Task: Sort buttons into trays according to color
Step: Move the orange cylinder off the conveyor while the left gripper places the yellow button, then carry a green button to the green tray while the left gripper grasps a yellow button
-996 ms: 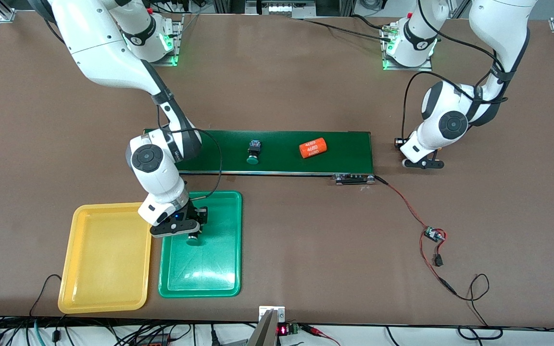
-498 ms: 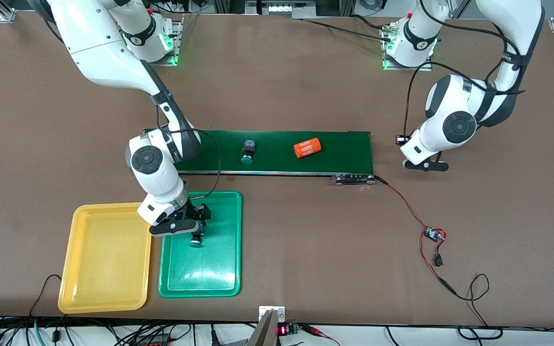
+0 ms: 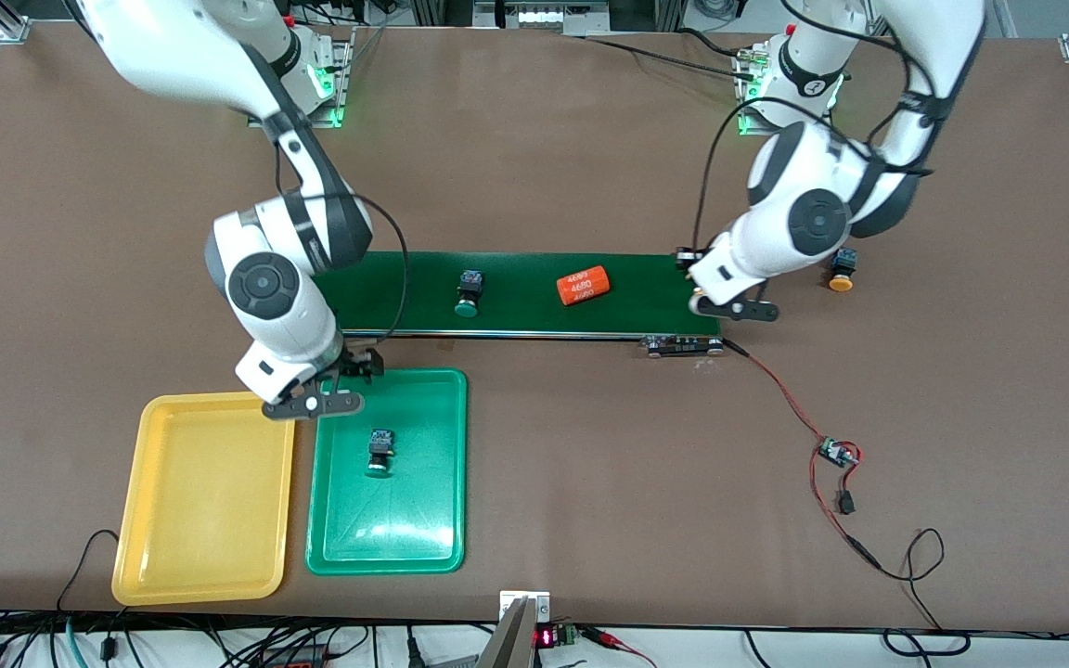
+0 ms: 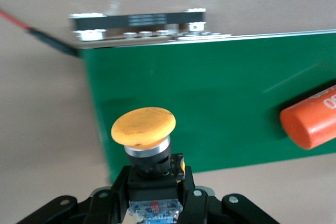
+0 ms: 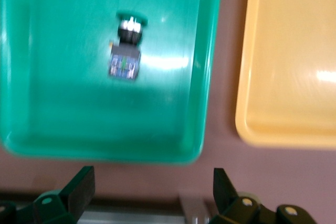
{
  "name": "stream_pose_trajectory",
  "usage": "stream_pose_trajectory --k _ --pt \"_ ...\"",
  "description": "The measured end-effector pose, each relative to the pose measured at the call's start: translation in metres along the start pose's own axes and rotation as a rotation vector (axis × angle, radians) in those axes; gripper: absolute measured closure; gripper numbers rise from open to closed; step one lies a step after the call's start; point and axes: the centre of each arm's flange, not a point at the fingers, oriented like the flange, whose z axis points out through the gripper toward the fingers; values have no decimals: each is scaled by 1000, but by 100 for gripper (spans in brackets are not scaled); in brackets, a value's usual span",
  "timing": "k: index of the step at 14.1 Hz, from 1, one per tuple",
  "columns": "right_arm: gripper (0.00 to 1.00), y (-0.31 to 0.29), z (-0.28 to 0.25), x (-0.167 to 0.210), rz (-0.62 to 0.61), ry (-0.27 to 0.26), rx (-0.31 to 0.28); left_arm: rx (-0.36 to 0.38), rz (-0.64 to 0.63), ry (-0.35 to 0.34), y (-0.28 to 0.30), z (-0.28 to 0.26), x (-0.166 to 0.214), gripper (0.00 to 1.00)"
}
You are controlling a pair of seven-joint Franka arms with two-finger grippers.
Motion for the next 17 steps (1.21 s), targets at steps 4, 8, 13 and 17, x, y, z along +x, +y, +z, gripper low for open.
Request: stream_pose_trajectory --k 4,8,13,17 --pt "0 -1 -22 -40 18 -44 43 -8 -16 -22 6 35 6 54" --pt "0 -11 -6 -91 94 -12 57 -14 -22 2 3 13 10 16" --pt "0 -79 8 -139 152 -1 65 55 -123 -77 -64 -67 7 0" --pt "0 -87 8 -143 139 0 66 256 -155 -145 -148 -70 6 0"
